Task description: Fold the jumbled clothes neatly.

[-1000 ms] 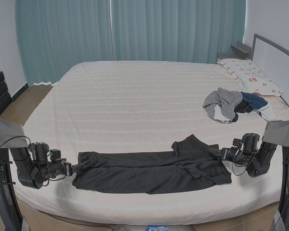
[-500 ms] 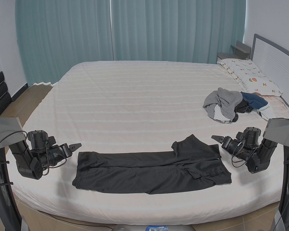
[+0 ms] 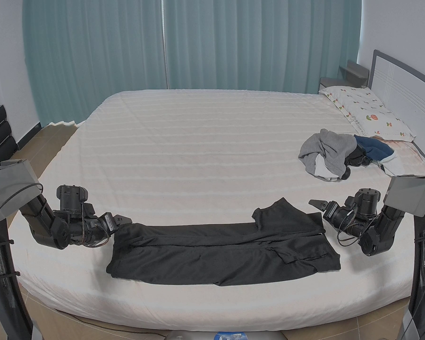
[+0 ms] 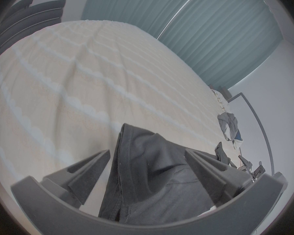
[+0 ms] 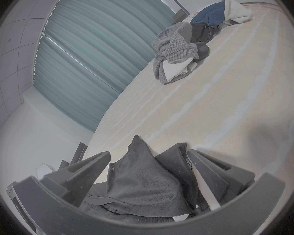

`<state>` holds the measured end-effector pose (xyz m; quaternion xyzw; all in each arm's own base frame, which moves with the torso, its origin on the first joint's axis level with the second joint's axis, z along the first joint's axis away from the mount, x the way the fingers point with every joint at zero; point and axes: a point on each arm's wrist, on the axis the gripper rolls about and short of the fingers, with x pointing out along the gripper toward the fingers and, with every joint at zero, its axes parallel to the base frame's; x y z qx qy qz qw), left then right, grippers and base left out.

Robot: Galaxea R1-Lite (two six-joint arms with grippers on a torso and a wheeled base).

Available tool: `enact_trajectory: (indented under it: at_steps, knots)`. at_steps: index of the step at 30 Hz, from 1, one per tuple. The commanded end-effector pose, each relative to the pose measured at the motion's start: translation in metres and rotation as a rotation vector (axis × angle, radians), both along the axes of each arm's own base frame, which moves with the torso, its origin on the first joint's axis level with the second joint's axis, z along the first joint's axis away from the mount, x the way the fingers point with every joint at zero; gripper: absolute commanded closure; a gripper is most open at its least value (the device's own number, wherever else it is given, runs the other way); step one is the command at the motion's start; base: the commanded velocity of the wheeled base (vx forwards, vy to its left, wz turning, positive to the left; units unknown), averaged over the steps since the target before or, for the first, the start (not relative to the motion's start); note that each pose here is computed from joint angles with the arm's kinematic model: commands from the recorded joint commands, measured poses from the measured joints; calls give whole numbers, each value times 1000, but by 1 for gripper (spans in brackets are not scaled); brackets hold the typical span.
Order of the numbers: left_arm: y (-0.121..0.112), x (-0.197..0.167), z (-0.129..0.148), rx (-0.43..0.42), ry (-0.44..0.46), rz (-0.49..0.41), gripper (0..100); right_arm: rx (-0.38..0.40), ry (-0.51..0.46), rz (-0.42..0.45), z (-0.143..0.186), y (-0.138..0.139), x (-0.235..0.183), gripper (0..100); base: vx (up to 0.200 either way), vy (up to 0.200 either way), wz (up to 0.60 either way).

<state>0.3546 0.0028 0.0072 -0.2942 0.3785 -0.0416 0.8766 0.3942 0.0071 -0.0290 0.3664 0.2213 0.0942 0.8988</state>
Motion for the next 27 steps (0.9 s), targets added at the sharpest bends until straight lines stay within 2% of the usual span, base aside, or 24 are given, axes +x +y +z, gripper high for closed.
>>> enact_trajectory:
  at_steps: [1, 9, 12, 17, 21, 23, 27]
  knots:
    - [-2, -1, 11, 19, 3, -5, 100, 0, 14, 3, -4, 2, -2, 0, 0, 0, 0]
    - [-8, -8, 8, 85, 56, -50, 100, -9, 17, 15, -3, 6, -1, 0, 0, 0, 0]
    - [-8, -7, 10, 152, 56, -5, 100, -30, 18, 28, 12, 9, 0, 0, 0, 0, 0]
    - [-5, -31, 10, 178, 99, 31, 100, -31, 69, 36, 27, 12, -5, 0, 0, 0, 0]
    - [-4, -44, 8, 148, 109, 75, 100, -28, 115, 39, 19, 15, -16, 0, 0, 0, 0]
    - [-4, -44, 9, 84, 76, 137, 100, -28, 136, 25, 14, 16, -20, 0, 0, 0, 0]
    - [-7, -37, 10, -4, 36, 205, 100, 11, 157, 1, 13, 19, -22, 0, 0, 0, 0]
